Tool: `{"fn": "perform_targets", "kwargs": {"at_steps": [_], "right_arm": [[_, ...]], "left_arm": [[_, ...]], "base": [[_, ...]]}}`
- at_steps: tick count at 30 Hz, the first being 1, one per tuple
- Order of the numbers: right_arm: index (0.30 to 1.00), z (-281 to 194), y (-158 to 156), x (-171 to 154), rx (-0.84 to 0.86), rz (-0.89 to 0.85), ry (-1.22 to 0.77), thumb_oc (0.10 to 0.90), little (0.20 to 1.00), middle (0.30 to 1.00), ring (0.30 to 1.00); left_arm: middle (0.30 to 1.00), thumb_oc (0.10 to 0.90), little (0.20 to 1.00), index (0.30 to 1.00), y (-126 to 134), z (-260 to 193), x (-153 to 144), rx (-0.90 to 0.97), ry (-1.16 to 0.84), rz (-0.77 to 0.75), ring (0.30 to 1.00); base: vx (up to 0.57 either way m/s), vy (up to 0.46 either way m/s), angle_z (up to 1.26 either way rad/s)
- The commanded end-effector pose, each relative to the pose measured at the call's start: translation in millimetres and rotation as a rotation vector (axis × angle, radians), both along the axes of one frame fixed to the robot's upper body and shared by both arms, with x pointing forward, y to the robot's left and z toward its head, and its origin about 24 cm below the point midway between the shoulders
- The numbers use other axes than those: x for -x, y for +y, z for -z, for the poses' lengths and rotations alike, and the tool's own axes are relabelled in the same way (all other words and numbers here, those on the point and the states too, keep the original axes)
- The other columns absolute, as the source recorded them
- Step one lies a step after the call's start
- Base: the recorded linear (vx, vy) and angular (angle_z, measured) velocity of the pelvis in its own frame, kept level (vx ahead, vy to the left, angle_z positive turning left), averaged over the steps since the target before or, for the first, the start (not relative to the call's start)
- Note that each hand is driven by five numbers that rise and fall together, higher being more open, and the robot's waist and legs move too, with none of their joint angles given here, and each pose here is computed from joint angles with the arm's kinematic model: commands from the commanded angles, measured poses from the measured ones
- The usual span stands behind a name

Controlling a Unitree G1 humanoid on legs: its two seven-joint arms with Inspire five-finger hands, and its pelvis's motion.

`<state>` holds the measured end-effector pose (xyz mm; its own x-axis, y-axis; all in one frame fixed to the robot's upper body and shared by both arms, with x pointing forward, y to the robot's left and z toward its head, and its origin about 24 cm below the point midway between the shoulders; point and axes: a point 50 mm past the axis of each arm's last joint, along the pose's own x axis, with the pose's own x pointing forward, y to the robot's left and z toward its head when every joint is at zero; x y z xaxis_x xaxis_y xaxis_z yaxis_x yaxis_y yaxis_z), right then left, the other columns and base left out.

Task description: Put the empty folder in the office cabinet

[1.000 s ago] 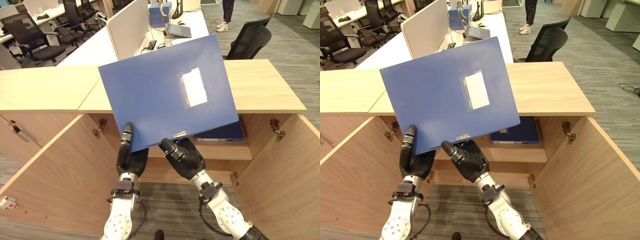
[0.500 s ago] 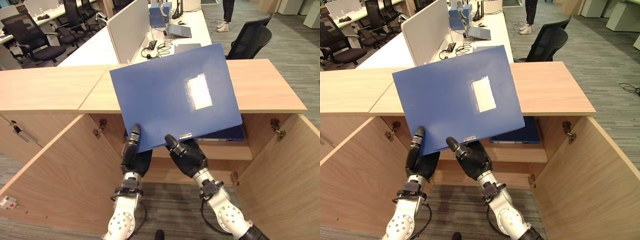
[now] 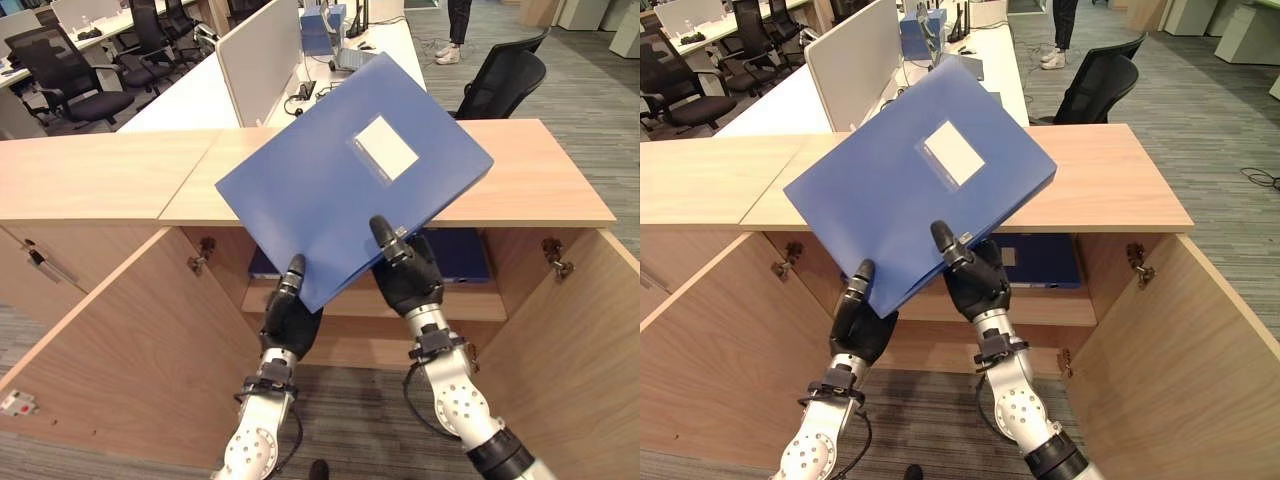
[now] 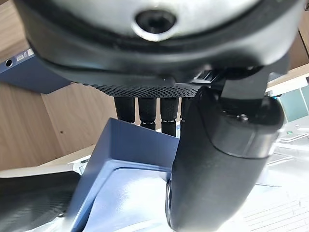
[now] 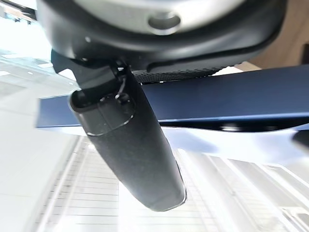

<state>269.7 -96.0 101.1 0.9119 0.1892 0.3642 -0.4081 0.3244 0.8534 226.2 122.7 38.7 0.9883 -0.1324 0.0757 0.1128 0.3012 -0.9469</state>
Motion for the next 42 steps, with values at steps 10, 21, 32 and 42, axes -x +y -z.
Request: {"fn": "perform_targets", "kwargs": {"at_steps": [10, 21, 32, 42], "right_arm": [[0.695, -89.1, 13.8, -4.5, -0.147, 0.022, -0.402, 0.664, 0.695, 0.695, 0.695], [0.300, -71.2, 11.2, -1.4, -0.076, -0.013, -0.346, 0.400, 0.300, 0.300, 0.300], [0.300, -48.2, 7.5, 3.2, 0.004, -0.052, -0.271, 0.400, 0.300, 0.300, 0.300], [0.300, -16.6, -15.2, 9.4, 0.251, -0.053, -0.181, 0.400, 0.300, 0.300, 0.300]], "left_arm": [[0.300, 0.400, 0.300, 0.300, -6.0, -23.5, -11.9, -0.129, -0.181, 0.067, 0.300], [0.300, 0.400, 0.300, 0.300, 4.1, -25.2, -13.5, -0.150, -0.188, 0.013, 0.300], [0.300, 0.400, 0.300, 0.300, 16.9, -29.7, -16.8, -0.184, -0.207, -0.050, 0.300], [0.300, 0.400, 0.300, 0.300, 36.9, -29.3, -15.0, -0.281, -0.216, -0.112, 0.300]], "base": [[0.00, 0.000, 0.00], [0.00, 0.000, 0.00], [0.00, 0.000, 0.00], [0.00, 0.000, 0.00]]}}
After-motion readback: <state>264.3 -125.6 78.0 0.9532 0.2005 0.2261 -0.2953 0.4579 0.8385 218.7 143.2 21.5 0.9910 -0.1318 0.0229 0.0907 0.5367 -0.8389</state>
